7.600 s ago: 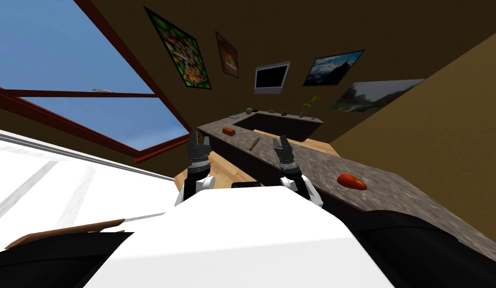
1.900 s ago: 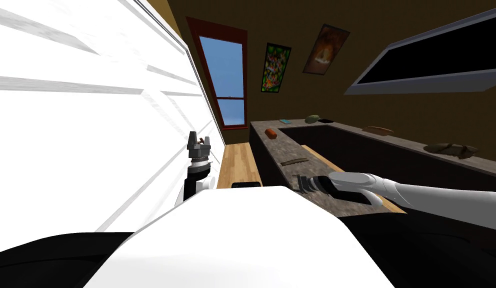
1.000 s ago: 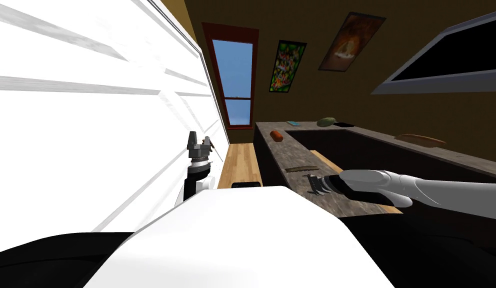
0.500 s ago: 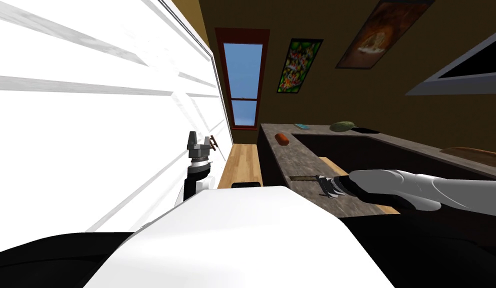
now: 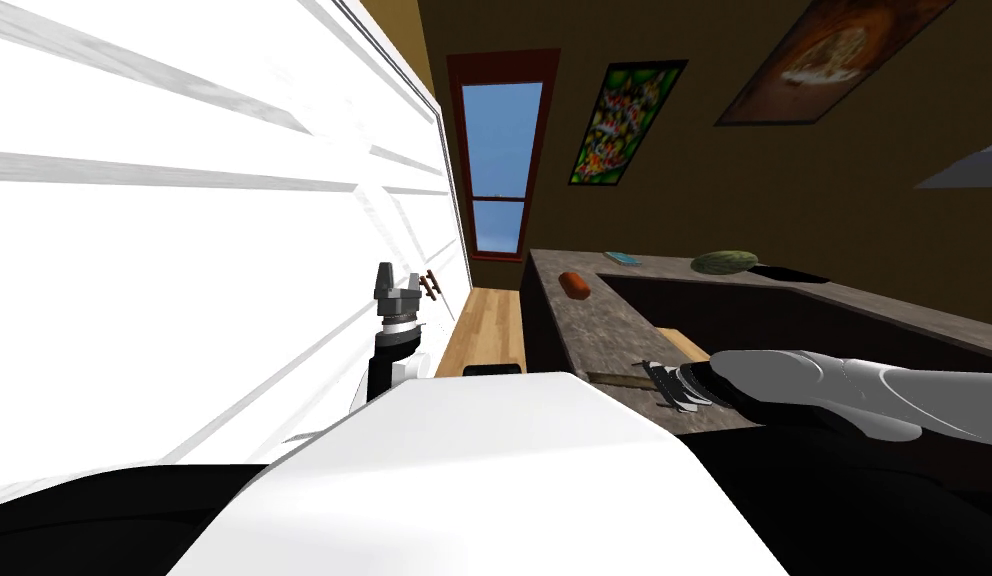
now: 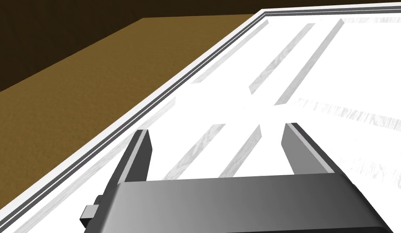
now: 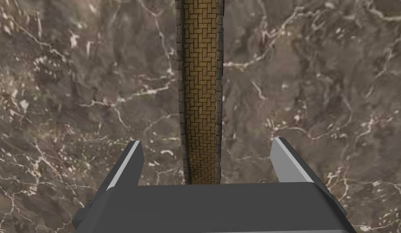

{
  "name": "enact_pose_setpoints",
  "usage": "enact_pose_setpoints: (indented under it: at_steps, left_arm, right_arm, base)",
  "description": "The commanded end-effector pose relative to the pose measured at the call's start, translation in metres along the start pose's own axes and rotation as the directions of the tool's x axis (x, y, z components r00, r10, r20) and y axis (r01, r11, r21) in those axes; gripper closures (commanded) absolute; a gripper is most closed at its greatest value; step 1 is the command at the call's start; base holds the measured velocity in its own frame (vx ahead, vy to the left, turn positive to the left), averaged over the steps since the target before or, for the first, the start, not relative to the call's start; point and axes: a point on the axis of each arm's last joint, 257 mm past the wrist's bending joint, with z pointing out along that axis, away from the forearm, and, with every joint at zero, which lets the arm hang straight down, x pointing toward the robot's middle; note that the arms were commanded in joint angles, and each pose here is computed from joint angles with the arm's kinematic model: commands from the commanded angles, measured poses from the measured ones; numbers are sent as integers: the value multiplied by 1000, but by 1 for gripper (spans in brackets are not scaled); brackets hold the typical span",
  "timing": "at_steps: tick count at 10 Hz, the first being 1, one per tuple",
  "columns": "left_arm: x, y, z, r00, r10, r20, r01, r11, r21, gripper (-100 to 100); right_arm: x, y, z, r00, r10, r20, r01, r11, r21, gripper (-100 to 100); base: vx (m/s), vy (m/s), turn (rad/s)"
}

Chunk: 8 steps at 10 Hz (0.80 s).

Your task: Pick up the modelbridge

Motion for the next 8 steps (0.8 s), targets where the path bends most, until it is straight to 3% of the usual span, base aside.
enact_pose_setpoints:
  at_steps: [1, 2, 3, 4, 7, 8]
  left_arm:
    - [0, 0, 0, 1000, 0, 0, 0, 1000, 0, 0]
    - [0, 0, 0, 1000, 0, 0, 0, 1000, 0, 0]
    - [0, 0, 0, 1000, 0, 0, 0, 1000, 0, 0]
    - [0, 0, 0, 1000, 0, 0, 0, 1000, 0, 0]
    - [0, 0, 0, 1000, 0, 0, 0, 1000, 0, 0]
    - [0, 0, 0, 1000, 0, 0, 0, 1000, 0, 0]
  right_arm:
    - [2, 9, 1, 1000, -6, -1, 6, 1000, -14, -100]
    - [2, 5, 1, 1000, 0, -1, 0, 1000, -9, -100]
    - [2, 6, 1, 1000, -3, -1, 3, 1000, -10, 0]
    - [5, 10, 8, 1000, 5, -1, -5, 1000, -9, -100]
    - [9, 21, 23, 1000, 19, -2, -19, 1000, -8, -100]
    - [8, 19, 20, 1000, 13, -1, -13, 1000, -9, -100]
  base:
    - [43, -46, 92]
    - [16, -20, 5]
    - [0, 0, 0]
    - [3, 1, 58]
    - [3, 4, 54]
    - [0, 0, 0]
